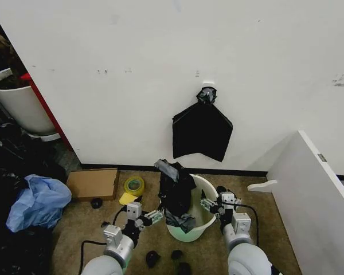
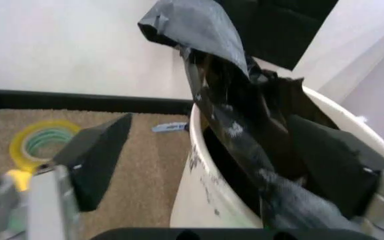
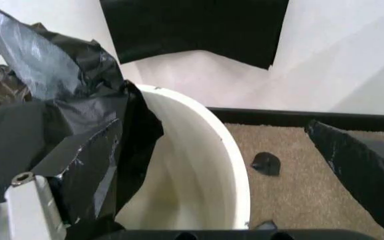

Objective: Place the garbage bag over the trash bin.

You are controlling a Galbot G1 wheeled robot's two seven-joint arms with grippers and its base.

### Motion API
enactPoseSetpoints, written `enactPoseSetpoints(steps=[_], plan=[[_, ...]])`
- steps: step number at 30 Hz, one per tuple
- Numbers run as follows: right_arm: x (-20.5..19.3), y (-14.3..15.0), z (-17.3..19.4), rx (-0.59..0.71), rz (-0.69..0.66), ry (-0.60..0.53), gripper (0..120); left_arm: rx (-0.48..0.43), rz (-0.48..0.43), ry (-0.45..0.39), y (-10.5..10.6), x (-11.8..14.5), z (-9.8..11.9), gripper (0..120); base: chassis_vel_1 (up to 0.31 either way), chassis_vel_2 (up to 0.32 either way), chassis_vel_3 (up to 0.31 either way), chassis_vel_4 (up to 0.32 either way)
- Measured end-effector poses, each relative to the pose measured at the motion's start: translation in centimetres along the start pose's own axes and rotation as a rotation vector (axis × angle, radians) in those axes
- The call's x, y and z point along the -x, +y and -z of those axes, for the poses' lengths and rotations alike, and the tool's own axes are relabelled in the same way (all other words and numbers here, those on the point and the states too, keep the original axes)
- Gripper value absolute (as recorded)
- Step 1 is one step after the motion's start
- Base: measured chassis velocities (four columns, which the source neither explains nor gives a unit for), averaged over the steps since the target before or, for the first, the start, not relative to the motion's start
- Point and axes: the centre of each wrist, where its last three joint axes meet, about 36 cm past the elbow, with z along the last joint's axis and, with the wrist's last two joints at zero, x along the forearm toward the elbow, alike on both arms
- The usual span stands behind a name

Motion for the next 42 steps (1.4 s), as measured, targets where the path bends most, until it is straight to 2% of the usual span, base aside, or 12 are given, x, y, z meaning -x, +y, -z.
enactPoseSetpoints(steps=[4,5,10,11,15,17,18,19,24,33,37,42], plan=[[-0.2,0.1,-0.1,0.005,0.002,0.004,100,-0.040,-0.007,-0.010,-0.6,1.3,-0.6,70,0.000,0.000,0.000,0.000],[-0.2,0.1,-0.1,0.005,0.002,0.004,100,-0.040,-0.007,-0.010,-0.6,1.3,-0.6,70,0.000,0.000,0.000,0.000],[-0.4,0.2,0.3,0.049,0.008,0.020,100,-0.063,0.019,0.011,-1.2,2.4,-1.5,50,0.000,0.000,0.000,0.000],[-0.4,0.2,0.3,0.049,0.008,0.020,100,-0.063,0.019,0.011,-1.2,2.4,-1.5,50,0.000,0.000,0.000,0.000],[-0.4,0.1,0.4,0.045,0.008,0.019,100,-0.068,0.040,0.012,-1.3,2.6,-1.7,32,0.000,0.000,0.000,0.000],[-0.3,0.1,0.3,0.044,0.007,0.017,100,-0.065,0.051,0.005,-1.3,2.9,-1.7,27,0.000,0.000,0.000,0.000],[-0.2,0.1,0.3,0.044,0.007,0.018,100,-0.064,0.055,0.002,-1.2,3.0,-1.7,21,0.000,0.000,0.000,0.000],[-0.2,0.1,0.3,0.044,0.007,0.018,100,-0.064,0.055,0.002,-1.2,3.0,-1.7,21,0.000,0.000,0.000,0.000],[-0.1,0.2,0.2,0.042,0.007,0.020,100,-0.065,0.063,0.008,-1.0,3.4,-1.9,0,0.000,0.000,0.000,0.000],[0.0,0.2,0.1,0.039,0.004,0.022,100,-0.068,0.089,0.007,-0.3,3.5,-1.9,0,0.000,0.000,0.000,0.000],[0.0,0.4,0.2,0.047,0.012,0.021,100,-0.067,0.139,0.013,1.3,2.6,-2.3,0,0.000,0.000,0.000,0.000],[0.0,0.5,0.4,0.053,0.018,0.021,100,-0.067,0.165,0.030,2.2,2.8,-3.4,0,0.000,0.000,0.000,0.000]])
